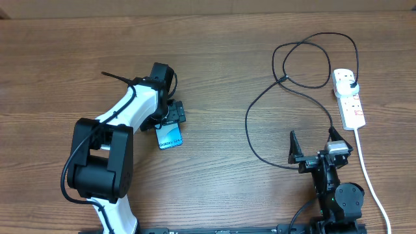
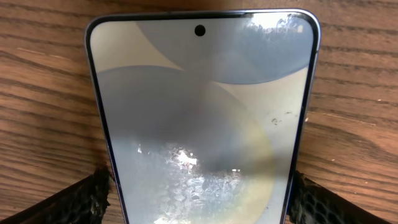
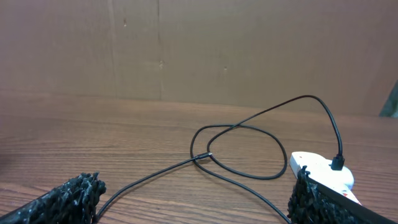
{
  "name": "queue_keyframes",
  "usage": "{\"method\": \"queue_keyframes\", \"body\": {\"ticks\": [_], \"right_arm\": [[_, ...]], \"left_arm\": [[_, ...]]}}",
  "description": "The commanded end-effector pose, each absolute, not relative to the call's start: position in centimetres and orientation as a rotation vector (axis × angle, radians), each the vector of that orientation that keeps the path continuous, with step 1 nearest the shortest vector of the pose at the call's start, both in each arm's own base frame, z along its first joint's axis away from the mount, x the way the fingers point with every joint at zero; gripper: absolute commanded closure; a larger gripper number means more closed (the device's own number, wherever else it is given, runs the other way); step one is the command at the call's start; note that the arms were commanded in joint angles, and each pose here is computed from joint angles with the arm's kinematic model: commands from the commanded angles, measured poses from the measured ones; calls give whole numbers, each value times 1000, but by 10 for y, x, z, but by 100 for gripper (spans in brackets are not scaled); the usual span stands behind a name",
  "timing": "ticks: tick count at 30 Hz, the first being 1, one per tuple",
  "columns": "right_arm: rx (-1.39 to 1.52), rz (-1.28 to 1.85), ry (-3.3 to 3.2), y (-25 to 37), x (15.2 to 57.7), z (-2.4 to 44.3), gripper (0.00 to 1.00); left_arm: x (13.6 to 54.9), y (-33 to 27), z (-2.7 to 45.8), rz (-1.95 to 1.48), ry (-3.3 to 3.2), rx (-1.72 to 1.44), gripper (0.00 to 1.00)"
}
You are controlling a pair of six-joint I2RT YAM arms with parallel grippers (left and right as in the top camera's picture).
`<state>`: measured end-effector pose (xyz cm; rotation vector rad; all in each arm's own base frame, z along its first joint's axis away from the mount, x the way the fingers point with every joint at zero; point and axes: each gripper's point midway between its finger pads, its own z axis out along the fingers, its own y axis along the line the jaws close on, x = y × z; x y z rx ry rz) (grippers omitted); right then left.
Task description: Plug charger to phone and switch on socket
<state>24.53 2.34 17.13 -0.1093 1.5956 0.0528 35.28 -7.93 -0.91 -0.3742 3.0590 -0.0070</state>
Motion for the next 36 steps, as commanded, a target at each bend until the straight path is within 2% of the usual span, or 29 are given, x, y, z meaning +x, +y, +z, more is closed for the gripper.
{"method": "queue_keyframes", "body": {"ticks": [1,9,20,36], "right_arm": [[-116,58,1590,25,245,170,0],[-116,58,1590,25,245,170,0],[-116,58,1590,25,245,170,0],[-116,58,1590,25,245,170,0]], "left_arm": [[290,-102,-71,-237,3320,-446,5],[285,-120,-66,-409,3342,-476,7],[263,-111,-62,-313,3426,-585,6],[261,-101,-65,-173,3415,-650,7]]}}
